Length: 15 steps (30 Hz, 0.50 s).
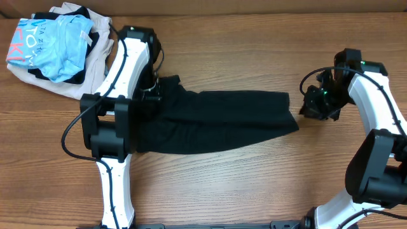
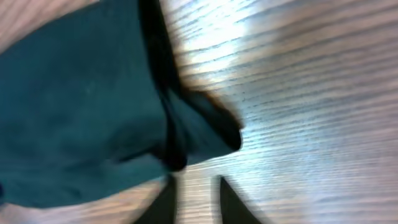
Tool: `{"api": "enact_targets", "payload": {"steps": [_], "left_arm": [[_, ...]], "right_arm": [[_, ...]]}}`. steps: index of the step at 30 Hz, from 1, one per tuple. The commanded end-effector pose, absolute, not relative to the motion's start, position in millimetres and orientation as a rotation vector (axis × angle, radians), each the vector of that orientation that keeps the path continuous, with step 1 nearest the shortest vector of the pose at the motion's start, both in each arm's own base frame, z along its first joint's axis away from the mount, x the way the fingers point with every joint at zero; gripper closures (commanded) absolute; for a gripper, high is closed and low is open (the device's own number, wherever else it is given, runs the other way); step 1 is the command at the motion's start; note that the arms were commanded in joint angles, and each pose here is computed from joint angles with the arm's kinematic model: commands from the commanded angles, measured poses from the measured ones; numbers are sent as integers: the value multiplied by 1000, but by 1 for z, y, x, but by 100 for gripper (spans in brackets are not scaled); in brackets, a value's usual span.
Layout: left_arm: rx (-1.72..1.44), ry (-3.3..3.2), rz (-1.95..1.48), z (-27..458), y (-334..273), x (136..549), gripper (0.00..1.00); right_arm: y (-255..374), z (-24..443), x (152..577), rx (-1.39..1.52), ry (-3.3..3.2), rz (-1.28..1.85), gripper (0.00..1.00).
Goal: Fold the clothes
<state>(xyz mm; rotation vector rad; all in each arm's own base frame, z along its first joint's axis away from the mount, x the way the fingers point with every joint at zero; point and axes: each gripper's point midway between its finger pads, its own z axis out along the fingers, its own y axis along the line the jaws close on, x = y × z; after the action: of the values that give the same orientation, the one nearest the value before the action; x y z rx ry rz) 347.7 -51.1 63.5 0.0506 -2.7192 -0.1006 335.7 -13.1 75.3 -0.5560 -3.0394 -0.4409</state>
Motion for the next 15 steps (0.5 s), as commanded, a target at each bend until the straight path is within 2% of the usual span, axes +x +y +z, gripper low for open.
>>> {"api": "enact_targets", "payload": {"steps": [1,2,3,5,6,8,10,12,15], "left_arm": [[42,-2668,-167,56,-41,336,96],[36,-2660,-166,55,-41,334,90],[31,-2655,-161,55,-42,333,82],[11,-2653,-149,54,-43,332,58],[2,-2653,-144,55,-43,332,44],[3,-2657,-143,56,-43,333,24],[0,-2670,-141,59,-43,334,9],[1,-2697,-137,65,-44,339,0],[4,-2776,-123,84,-45,350,0]], "right_arm": [[-14,65,332,-547,-3037,-441,50],[-14,62,332,-547,-3039,-441,41],[-14,59,332,-547,-3042,-442,37],[-13,54,332,-547,-3048,-444,30],[-13,51,332,-545,-3053,-446,28],[-11,45,334,-538,-3067,-465,25],[-1,40,338,-468,-3093,-530,22],[6,34,341,-419,-3120,-560,21],[17,26,346,-357,-3159,-570,21]]}}
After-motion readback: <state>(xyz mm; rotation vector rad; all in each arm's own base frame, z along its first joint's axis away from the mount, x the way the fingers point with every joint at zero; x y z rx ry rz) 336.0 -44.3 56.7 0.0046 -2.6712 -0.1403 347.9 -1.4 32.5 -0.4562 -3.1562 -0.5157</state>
